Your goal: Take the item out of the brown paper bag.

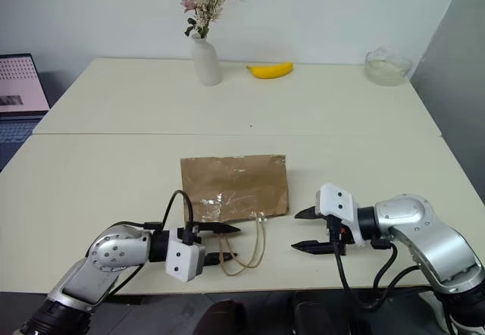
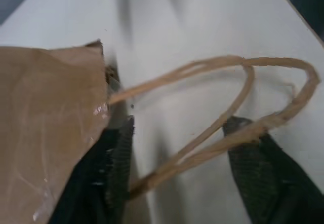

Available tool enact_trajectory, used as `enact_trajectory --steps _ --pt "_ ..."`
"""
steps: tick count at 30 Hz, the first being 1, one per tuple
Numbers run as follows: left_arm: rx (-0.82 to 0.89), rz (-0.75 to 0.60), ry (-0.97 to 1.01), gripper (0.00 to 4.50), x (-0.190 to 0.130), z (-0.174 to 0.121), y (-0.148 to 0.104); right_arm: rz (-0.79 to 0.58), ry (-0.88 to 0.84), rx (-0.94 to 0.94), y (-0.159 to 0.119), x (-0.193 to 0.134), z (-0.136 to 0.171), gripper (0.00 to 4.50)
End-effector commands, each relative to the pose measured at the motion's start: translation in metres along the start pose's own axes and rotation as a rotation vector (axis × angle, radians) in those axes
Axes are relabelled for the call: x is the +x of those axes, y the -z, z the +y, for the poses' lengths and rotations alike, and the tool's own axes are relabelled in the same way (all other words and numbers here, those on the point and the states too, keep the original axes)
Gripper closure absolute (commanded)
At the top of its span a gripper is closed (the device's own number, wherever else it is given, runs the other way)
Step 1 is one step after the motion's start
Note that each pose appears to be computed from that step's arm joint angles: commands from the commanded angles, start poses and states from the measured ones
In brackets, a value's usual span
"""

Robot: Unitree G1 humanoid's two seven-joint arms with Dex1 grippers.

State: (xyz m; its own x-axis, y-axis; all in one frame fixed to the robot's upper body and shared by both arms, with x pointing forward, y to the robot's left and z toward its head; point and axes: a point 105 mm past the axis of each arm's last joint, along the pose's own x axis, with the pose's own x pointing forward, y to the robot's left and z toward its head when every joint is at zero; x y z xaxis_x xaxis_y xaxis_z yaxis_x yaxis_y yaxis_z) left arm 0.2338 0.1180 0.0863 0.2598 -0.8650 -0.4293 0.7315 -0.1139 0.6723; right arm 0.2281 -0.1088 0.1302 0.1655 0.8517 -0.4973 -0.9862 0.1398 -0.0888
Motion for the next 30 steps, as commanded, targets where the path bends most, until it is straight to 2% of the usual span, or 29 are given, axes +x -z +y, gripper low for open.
enact_trajectory --steps 1,5,8,11,19,22,26,30 --pt "-0.004 -0.04 -0.028 3.18 -0.004 0.007 -0.013 -0.006 0.0 -0.019 -0.005 -0.002 0.005 1.36" --pt "-0.151 -0.051 -0.099 4.4 -0.015 0.019 -0.021 -0.008 -0.058 0.013 -0.001 0.002 0.018 1.36" --pt "-0.283 -0.054 -0.148 4.4 -0.021 0.027 -0.025 -0.028 -0.106 0.027 -0.002 0.007 0.027 1.36" --pt "-0.358 -0.037 -0.095 4.4 -0.027 0.021 -0.031 -0.038 -0.14 0.027 -0.002 0.015 0.031 1.36" --pt "-0.403 -0.005 0.061 4.4 -0.026 -0.011 -0.033 -0.043 -0.153 0.015 -0.004 0.02 0.027 1.36" --pt "-0.377 0.011 0.038 3.81 -0.025 -0.011 -0.024 -0.048 -0.154 0.014 -0.006 0.022 0.027 1.36" --pt "-0.319 0.03 0.065 2.62 -0.028 -0.017 -0.022 -0.048 -0.157 0.015 -0.007 0.021 0.027 1.36" --pt "-0.286 0.051 0.112 2.62 -0.036 -0.027 -0.023 -0.045 -0.161 0.021 -0.008 0.02 0.029 1.36"
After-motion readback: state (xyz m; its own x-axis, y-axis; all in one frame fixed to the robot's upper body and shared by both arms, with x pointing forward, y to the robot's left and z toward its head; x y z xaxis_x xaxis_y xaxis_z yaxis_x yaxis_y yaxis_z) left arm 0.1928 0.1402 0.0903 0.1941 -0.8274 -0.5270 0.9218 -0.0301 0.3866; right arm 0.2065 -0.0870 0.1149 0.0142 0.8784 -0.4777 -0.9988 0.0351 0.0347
